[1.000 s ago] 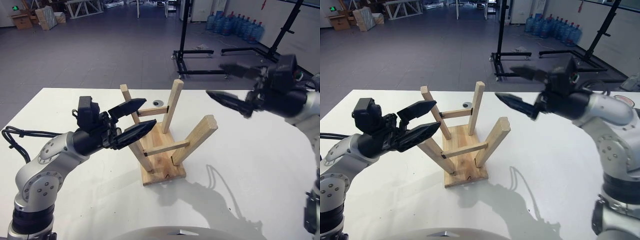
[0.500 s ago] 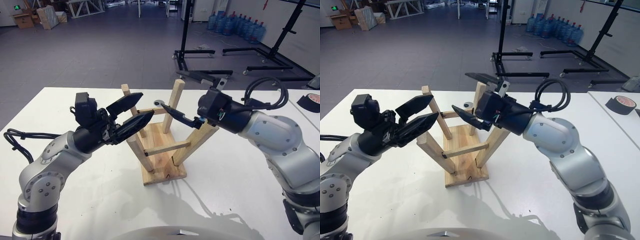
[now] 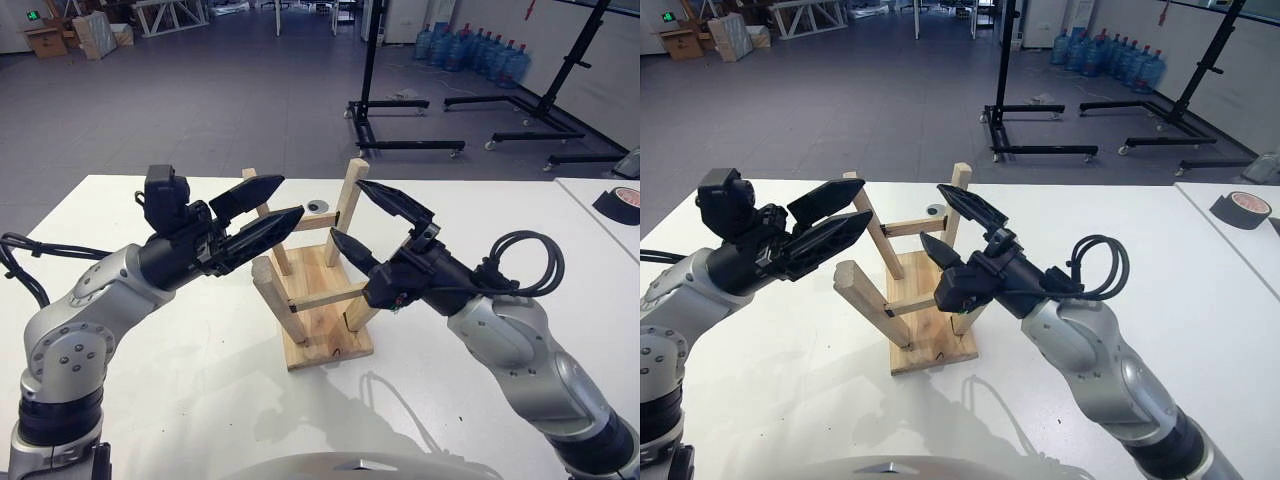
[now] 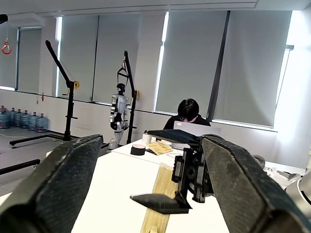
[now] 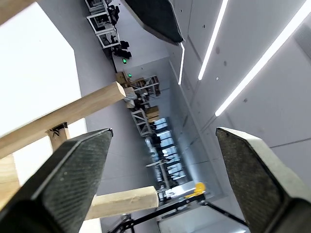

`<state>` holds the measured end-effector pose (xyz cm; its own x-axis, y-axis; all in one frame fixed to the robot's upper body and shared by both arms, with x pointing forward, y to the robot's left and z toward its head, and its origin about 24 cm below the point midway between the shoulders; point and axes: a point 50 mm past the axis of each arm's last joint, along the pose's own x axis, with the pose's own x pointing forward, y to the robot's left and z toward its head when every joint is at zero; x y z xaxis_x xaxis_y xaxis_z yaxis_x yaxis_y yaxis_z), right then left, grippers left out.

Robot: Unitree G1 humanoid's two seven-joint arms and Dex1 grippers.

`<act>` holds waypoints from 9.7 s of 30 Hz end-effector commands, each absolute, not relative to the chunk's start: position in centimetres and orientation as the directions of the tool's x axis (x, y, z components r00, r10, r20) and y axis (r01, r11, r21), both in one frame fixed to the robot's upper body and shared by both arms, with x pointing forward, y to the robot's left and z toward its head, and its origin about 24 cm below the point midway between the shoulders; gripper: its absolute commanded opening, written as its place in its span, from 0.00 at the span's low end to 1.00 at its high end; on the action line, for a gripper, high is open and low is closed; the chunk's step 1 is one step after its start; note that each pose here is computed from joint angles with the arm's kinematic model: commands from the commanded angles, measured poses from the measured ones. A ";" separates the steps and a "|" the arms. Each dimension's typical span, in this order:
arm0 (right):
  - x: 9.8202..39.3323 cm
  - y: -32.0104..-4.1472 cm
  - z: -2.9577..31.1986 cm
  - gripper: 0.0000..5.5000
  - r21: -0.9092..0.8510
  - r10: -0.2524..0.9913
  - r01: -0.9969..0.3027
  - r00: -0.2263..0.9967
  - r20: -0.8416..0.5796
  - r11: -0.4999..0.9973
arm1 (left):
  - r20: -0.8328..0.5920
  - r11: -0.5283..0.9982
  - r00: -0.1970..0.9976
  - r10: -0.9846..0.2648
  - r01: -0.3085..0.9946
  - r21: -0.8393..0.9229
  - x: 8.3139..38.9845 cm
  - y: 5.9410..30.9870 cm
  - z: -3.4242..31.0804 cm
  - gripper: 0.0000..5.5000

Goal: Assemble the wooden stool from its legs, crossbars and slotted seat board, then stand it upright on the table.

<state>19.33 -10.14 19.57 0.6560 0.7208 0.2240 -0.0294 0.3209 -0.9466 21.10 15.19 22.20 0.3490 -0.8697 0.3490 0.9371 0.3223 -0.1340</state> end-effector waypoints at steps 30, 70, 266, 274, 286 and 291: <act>24.0 -13.2 10.8 0.71 -0.949 0.591 -0.123 0.803 0.078 0.291 | 0.323 0.379 0.394 -0.861 0.919 -0.111 21.2 13.9 20.4 0.67; 23.4 -12.2 14.5 0.71 -0.795 0.643 -0.261 0.739 0.201 0.548 | 0.072 0.424 0.423 -0.903 0.905 0.006 22.4 12.3 15.6 0.67; 22.8 -18.0 10.3 0.18 0.815 0.996 -0.574 0.014 -0.091 0.082 | 0.363 0.180 0.176 -0.915 0.983 -0.022 17.8 11.5 19.5 0.67; 24.1 -18.5 8.4 0.18 0.877 0.958 -0.413 -0.031 -0.284 0.247 | 0.360 0.234 0.251 -0.898 0.968 -0.090 17.5 11.0 18.5 0.67; 26.3 -21.2 10.9 0.60 0.863 0.956 -0.426 0.219 -0.194 0.273 | 0.359 0.299 0.313 -0.879 0.949 -0.096 19.3 12.4 17.9 0.67; 24.7 -22.7 12.4 0.60 0.806 0.944 -0.512 0.287 -0.166 0.297 | 0.317 0.364 0.353 -0.880 0.931 -0.026 20.0 13.6 17.9 0.67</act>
